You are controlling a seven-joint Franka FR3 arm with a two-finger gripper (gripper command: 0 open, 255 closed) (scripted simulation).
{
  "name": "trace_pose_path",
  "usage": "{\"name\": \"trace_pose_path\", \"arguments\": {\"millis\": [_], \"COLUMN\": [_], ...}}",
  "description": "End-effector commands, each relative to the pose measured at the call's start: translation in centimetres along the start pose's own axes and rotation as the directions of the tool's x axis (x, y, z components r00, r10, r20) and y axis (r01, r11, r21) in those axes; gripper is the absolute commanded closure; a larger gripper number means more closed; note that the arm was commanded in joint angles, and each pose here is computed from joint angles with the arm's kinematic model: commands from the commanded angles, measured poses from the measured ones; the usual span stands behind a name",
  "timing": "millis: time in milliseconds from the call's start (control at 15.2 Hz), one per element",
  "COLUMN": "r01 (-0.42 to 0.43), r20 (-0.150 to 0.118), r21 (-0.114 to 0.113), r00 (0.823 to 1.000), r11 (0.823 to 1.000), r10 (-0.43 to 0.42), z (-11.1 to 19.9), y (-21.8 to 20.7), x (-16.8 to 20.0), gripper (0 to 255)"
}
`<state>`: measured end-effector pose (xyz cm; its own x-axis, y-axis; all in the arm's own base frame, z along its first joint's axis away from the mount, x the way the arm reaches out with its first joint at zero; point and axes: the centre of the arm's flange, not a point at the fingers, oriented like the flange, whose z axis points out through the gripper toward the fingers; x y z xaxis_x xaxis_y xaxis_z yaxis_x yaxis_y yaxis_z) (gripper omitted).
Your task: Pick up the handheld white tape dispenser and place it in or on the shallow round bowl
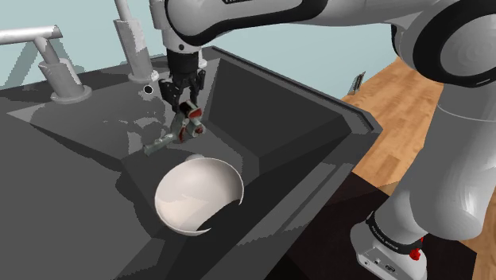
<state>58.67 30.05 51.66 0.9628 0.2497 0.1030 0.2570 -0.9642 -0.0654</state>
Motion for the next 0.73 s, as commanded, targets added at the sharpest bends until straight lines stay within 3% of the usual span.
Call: {"name": "trace_pose_path", "arguments": {"millis": [0, 660], "r01": [0.0, 0.0], "r20": [0.0, 0.0], "r21": [0.0, 0.0], "r00": [1.0, 1.0], "r11": [1.0, 1.0], "r10": [0.0, 0.0], "z": [-1.0, -6.3], "y": [-0.1, -0.4], "x": [0.1, 0.6], "gripper": [255, 255]}}
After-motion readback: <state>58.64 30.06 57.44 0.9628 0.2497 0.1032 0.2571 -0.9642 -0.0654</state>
